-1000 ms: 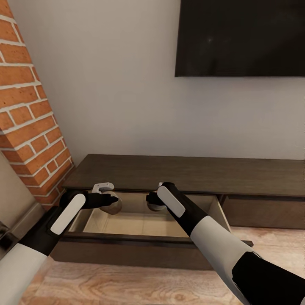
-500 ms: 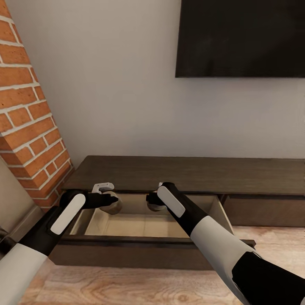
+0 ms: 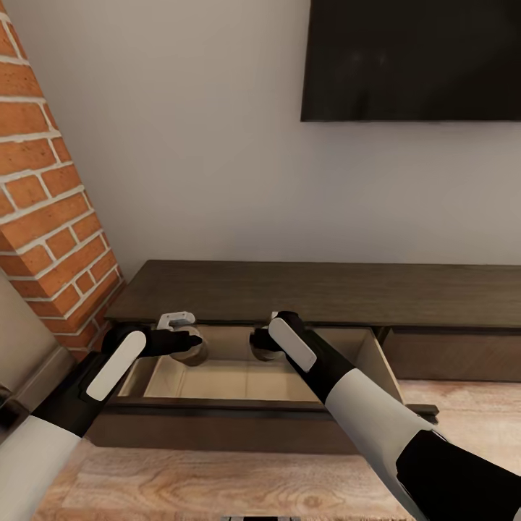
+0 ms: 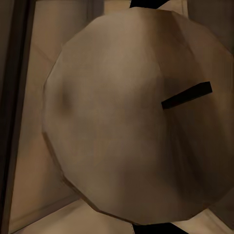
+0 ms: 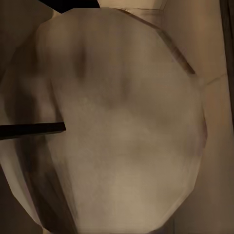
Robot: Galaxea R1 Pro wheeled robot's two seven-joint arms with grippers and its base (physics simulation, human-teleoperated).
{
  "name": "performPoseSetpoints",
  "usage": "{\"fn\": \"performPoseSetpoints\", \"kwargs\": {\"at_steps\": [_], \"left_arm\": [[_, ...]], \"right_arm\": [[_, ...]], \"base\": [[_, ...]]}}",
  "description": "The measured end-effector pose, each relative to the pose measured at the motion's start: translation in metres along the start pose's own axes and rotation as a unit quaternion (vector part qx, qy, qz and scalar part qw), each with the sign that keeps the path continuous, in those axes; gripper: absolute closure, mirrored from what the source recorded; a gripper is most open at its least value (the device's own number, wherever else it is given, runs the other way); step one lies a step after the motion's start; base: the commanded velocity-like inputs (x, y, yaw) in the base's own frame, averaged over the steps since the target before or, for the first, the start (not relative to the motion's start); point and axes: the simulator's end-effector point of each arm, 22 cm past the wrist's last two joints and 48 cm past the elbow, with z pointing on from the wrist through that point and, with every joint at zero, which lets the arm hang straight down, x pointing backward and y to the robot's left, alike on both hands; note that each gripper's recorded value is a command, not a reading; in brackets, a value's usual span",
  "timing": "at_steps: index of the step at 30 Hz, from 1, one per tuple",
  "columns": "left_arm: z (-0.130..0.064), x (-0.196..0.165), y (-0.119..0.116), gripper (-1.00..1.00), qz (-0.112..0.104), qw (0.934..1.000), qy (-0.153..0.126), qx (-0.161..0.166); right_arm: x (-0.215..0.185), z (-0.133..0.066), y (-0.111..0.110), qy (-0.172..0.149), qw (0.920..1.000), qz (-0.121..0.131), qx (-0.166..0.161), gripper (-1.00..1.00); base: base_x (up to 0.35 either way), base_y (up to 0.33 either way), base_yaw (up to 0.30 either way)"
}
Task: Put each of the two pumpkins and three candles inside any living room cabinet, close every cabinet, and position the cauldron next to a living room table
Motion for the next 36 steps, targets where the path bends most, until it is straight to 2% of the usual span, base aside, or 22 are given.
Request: {"fn": "performPoseSetpoints", "kwargs": {"at_steps": [36], "left_arm": [[0.070, 0.061, 0.018, 1.00, -0.017, 0.9975, 0.069, -0.007]], "right_arm": [[0.060, 0.077, -0.015, 0.075, 0.9971, 0.005, 0.006, 1.00]], "base": [[0.000, 0.000, 0.000]]}}
